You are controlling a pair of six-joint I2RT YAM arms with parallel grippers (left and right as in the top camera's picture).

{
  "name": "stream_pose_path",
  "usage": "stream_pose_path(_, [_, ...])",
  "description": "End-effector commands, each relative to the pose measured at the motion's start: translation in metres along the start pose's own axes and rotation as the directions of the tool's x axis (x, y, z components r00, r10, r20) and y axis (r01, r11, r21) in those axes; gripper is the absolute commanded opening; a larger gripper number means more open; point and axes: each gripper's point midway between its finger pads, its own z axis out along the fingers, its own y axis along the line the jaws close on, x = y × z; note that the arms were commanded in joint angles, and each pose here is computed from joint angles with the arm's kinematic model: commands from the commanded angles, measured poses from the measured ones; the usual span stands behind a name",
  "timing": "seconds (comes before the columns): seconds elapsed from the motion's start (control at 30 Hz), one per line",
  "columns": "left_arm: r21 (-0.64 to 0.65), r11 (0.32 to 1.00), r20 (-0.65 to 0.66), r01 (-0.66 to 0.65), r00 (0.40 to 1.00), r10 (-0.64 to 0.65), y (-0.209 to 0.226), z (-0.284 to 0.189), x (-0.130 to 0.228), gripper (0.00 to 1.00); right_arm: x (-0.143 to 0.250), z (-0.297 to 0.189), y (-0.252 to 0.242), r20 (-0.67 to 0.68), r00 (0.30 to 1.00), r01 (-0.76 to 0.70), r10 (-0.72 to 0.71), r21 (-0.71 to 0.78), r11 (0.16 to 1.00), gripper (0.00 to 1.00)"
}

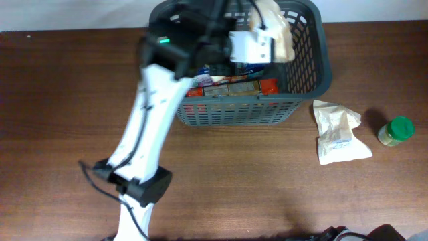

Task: Pack container
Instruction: 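Drop the paper bag into the basket with the left gripper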

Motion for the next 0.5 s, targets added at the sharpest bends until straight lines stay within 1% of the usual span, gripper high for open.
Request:
stream_pose_path(0.0, [0.104,0.994,-0.041,-0.036,0.998,0.040,-0.022,0.066,0.015,0.04,-0.002,-0.001,-0.003,0.006,1.000,-0.007,0.007,0.012,1.000,0.99])
stream_pose_path(0.07, [0.141,0.989,-0.052,-0.034,0.998,0.042,-0.033,0.093,0.022,0.06,-0.002,-0.001,-0.003,0.006,1.000,-0.007,0.007,0.012,1.000,0.99])
stream_pose_path(0.13, [0.172,0.985,-0.063,-0.030,0.997,0.041,-0.043,0.116,0.029,0.14,-0.002,-0.001,-0.003,0.006,1.000,-0.007,0.007,0.012,1.000,0.99])
stream_pose_path(0.2, [0.208,0.978,-0.079,-0.022,0.996,0.039,-0.054,0.133,0.036,0.18,-0.002,-0.001,-0.003,0.006,1.000,-0.007,0.007,0.012,1.000,0.99])
stream_pose_path(0.27, [0.240,0.971,-0.094,-0.012,0.995,0.035,-0.063,0.145,0.043,0.18,-0.002,-0.001,-0.003,0.006,1.000,-0.007,0.007,0.012,1.000,0.99])
stream_pose_path(0.33, [0.248,0.969,-0.099,-0.009,0.994,0.034,-0.066,0.146,0.044,0.18,-0.002,-0.001,-0.003,0.006,1.000,-0.007,0.007,0.012,1.000,0.99])
stream_pose_path(0.4, [0.224,0.974,-0.101,0.017,0.995,0.006,-0.059,0.141,0.041,0.25,-0.002,-0.001,-0.003,0.006,1.000,-0.007,0.007,0.012,1.000,0.99])
stream_pose_path(0.43, [0.196,0.978,-0.109,0.066,0.993,-0.045,-0.053,0.136,0.038,0.29,-0.002,-0.001,-0.003,0.006,1.000,-0.007,0.007,0.012,1.000,0.99])
stream_pose_path(0.47, [0.166,0.979,-0.116,0.116,0.988,-0.098,-0.046,0.130,0.035,0.37,-0.002,-0.001,-0.003,0.006,1.000,-0.007,0.007,0.012,1.000,0.99])
